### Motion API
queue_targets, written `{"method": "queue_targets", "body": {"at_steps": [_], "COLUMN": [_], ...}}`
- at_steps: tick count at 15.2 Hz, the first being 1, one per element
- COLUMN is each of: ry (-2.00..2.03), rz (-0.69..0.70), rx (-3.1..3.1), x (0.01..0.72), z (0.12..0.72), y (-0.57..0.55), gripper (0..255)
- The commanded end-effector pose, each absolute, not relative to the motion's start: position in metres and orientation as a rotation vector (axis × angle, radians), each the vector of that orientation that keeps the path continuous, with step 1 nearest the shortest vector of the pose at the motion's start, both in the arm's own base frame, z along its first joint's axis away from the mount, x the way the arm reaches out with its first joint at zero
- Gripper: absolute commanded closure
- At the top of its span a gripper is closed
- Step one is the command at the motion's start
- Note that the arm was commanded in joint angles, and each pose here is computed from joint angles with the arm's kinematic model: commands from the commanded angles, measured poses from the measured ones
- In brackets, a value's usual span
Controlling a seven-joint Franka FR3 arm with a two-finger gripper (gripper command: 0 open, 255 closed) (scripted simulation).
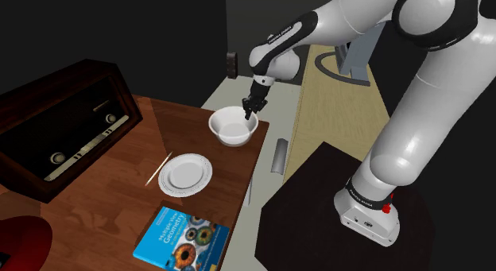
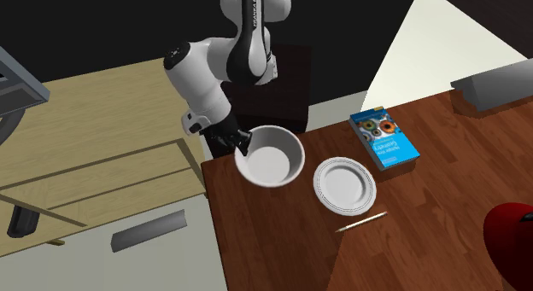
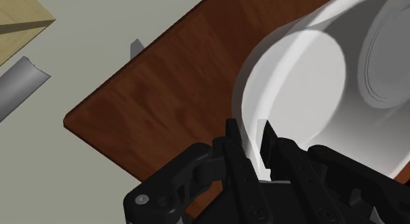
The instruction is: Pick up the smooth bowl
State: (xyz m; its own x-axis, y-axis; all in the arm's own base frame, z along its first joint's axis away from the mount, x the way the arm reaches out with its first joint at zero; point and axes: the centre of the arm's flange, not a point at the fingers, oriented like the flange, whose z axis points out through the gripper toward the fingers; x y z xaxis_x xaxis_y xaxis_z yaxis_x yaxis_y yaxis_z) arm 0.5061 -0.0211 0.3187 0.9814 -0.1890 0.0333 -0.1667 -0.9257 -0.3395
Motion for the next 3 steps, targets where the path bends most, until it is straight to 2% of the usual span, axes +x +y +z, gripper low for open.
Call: {"method": "queue_targets", "body": {"at_steps": [1, 3], "ry": [0.258, 0.258], "rz": [-0.094, -0.094], "rx": [-2.786, -2.786], "x": [0.5059, 0.5059], "z": [0.3300, 0.3308], "y": [-0.0214, -0.0214], "gripper": [255, 255]}}
